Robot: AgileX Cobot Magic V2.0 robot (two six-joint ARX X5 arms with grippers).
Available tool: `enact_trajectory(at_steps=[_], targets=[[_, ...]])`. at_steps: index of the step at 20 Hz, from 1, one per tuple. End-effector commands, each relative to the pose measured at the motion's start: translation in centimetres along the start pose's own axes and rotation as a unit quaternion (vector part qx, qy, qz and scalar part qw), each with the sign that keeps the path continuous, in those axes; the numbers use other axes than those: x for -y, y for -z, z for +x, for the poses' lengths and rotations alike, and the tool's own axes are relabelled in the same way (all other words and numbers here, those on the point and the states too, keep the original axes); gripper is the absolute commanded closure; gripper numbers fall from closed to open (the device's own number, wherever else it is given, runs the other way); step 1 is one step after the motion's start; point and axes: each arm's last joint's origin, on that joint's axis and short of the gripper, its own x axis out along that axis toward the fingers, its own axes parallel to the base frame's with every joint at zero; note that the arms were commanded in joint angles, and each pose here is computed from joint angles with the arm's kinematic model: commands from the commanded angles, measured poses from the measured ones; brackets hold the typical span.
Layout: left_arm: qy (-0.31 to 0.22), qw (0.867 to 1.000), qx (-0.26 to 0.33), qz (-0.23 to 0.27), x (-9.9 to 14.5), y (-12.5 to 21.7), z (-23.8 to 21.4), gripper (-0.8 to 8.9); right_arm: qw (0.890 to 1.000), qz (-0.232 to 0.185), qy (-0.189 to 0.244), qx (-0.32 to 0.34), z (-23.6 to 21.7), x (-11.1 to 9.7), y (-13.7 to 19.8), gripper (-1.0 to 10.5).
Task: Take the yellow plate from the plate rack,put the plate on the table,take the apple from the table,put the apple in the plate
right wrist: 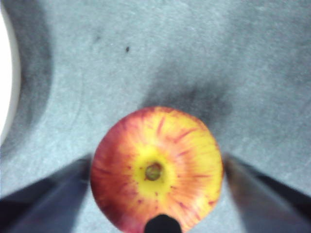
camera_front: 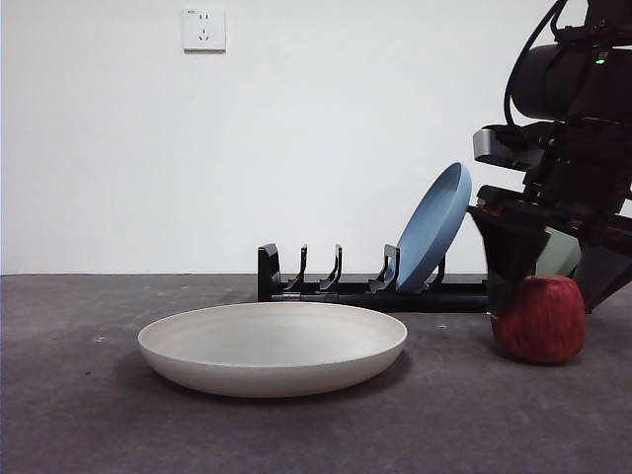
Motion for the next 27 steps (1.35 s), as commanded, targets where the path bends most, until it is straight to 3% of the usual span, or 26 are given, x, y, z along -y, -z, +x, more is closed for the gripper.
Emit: enact_trajectory(at_steps=[1,3,5,9,11,15,18,22,27], targets=[[0.002,1.0,0.002,-0.003,0.1,-0.1,-0.1,5.3,1.0,0.011,0.0,-0.011,0.4,0.0,0.1,7.4],[0.002,1.0,0.002,-0.003,0.1,-0.1,-0.1,5.3,1.0,0.012,0.0,-0.014,0.4,0.0,0.2,8.2],[0.002,1.0,0.002,-0.003,0.1,-0.1,-0.1,5.3,1.0,0.012,-0.001,-0.018,0.3,0.0,0.2,9.7],[0.001,1.0,-0.001,-0.003,0.1,0.0,-0.1,5.3,1.0,0.012,0.001,-0.001,-0.6,-0.2,0.1,9.6],[0.0,1.0,-0.005,-0.002,0.0,0.1,-0.1,5.3,0.999,0.008,0.0,0.038,-2.4,-1.0,-0.1,9.6],[-0.001,1.0,-0.005,0.0,0.0,0.1,-0.1,5.3,0.994,-0.021,-0.016,0.107,-5.8,-3.8,-0.2,9.6],[-0.001,1.0,-0.006,0.0,0.0,0.1,-0.1,5.31,0.99,-0.048,-0.043,0.126,-5.7,-6.8,-0.5,9.6],[0.0,1.0,-0.006,0.001,0.0,0.1,-0.1,5.3,0.98,-0.086,-0.083,0.159,-4.3,-11.3,-1.2,9.6],[-0.002,1.0,-0.016,0.002,0.0,0.3,-0.1,5.31,0.981,-0.12,-0.081,0.132,0.2,-14.6,-1.1,9.6]])
